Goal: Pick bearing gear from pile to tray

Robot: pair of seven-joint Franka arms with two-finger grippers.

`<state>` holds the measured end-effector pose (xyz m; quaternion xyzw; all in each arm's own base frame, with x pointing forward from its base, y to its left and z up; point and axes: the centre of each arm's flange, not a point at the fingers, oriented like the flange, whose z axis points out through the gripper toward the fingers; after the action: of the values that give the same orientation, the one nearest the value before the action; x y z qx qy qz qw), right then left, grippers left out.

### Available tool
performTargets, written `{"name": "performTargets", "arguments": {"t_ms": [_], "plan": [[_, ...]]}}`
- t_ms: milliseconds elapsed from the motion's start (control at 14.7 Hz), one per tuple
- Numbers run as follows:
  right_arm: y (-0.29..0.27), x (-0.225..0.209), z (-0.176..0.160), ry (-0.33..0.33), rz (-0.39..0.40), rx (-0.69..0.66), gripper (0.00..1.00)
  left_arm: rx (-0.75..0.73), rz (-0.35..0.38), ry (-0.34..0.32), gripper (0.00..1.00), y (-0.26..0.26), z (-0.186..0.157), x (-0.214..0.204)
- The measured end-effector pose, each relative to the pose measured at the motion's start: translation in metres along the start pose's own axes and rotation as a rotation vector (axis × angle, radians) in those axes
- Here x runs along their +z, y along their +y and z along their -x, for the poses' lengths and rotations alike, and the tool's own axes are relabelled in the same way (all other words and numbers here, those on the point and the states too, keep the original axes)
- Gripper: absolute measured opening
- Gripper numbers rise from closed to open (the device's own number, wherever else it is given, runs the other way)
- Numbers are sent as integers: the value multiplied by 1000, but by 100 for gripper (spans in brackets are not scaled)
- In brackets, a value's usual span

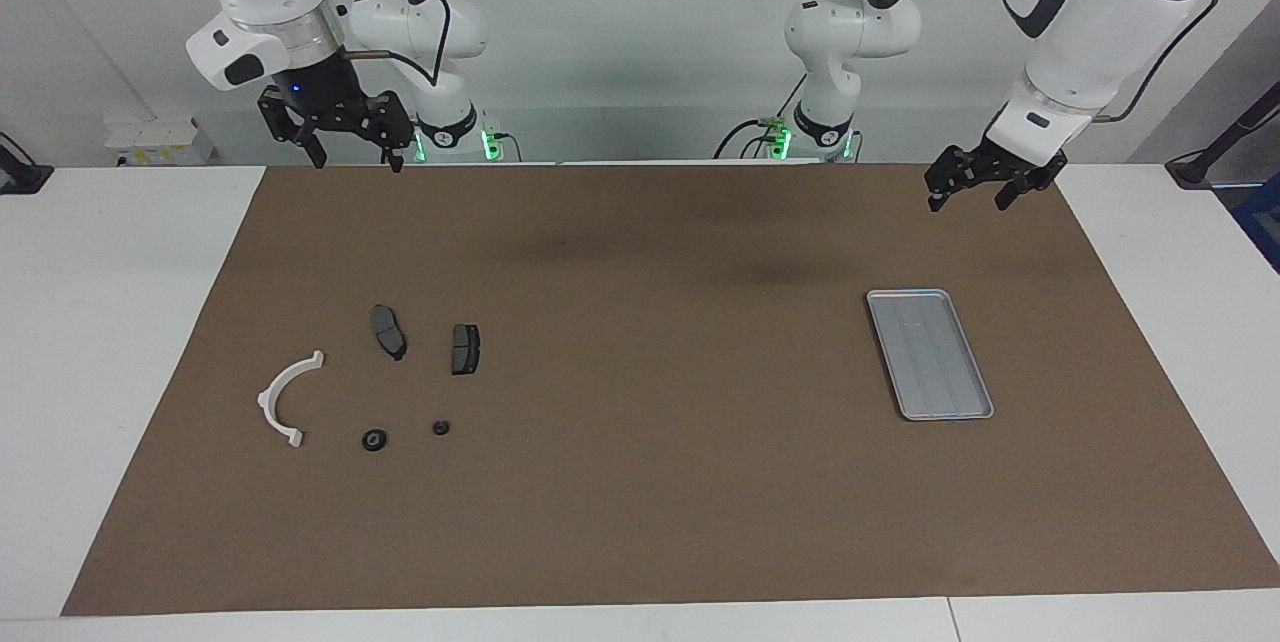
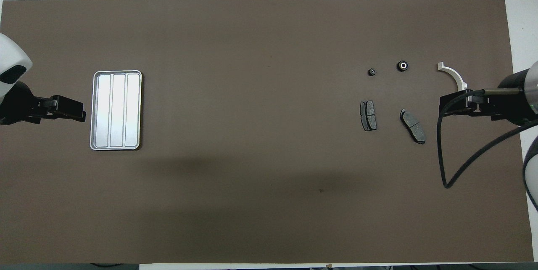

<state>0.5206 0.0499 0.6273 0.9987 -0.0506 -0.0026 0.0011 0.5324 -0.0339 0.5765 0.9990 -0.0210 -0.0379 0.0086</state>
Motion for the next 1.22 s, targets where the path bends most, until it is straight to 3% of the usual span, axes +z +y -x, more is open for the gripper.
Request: {"name": "performTargets", "arguments": {"t_ms": [475,747,1222], "plan": [[-11,159,-73,9,-29,37,100,0,0,0,100,0,0,0],[-27,254,-110,25,7,116,100,0,0,0,100,0,0,0],[-38,324,-163,11,21,228,100,0,0,0,100,0,0,0]]}}
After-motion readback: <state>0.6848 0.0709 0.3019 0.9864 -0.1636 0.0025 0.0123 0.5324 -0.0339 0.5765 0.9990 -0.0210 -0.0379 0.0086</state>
